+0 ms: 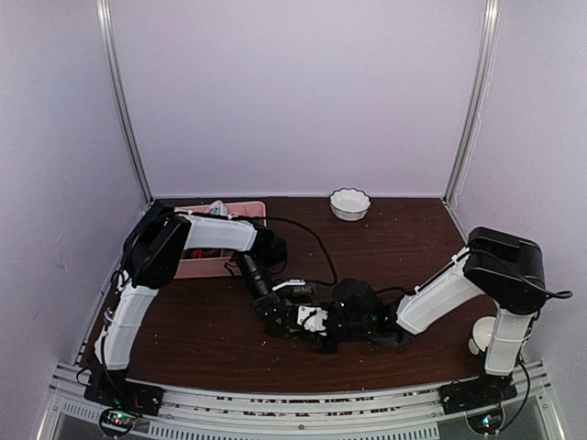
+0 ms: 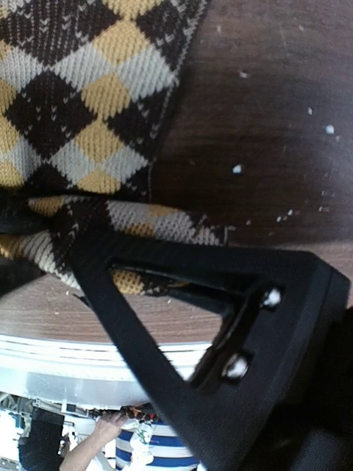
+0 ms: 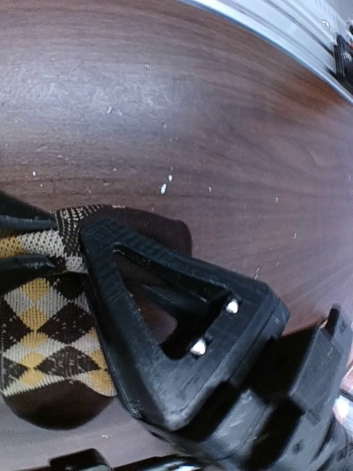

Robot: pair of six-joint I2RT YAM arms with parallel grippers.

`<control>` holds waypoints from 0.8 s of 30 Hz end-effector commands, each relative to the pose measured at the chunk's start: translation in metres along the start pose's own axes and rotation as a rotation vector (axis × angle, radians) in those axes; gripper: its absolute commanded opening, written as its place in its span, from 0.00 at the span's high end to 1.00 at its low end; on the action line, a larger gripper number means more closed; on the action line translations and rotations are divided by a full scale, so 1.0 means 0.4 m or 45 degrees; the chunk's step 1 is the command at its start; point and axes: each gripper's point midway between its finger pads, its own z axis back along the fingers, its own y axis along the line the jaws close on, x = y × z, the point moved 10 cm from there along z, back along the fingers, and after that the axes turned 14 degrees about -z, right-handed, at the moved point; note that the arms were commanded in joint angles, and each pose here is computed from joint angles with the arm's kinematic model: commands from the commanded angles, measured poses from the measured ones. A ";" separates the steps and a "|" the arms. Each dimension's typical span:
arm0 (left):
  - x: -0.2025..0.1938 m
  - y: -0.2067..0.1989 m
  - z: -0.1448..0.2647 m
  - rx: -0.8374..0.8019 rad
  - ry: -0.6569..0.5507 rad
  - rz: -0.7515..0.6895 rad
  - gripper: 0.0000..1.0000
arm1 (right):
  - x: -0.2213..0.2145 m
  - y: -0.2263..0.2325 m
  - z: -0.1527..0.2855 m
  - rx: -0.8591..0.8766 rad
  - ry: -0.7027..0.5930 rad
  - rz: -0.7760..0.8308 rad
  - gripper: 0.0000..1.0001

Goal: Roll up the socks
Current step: Roll the sock at the center of the board.

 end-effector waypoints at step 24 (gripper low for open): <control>-0.023 -0.118 0.302 1.292 0.157 0.003 0.02 | -0.184 -0.053 -0.027 0.182 0.614 -0.883 1.00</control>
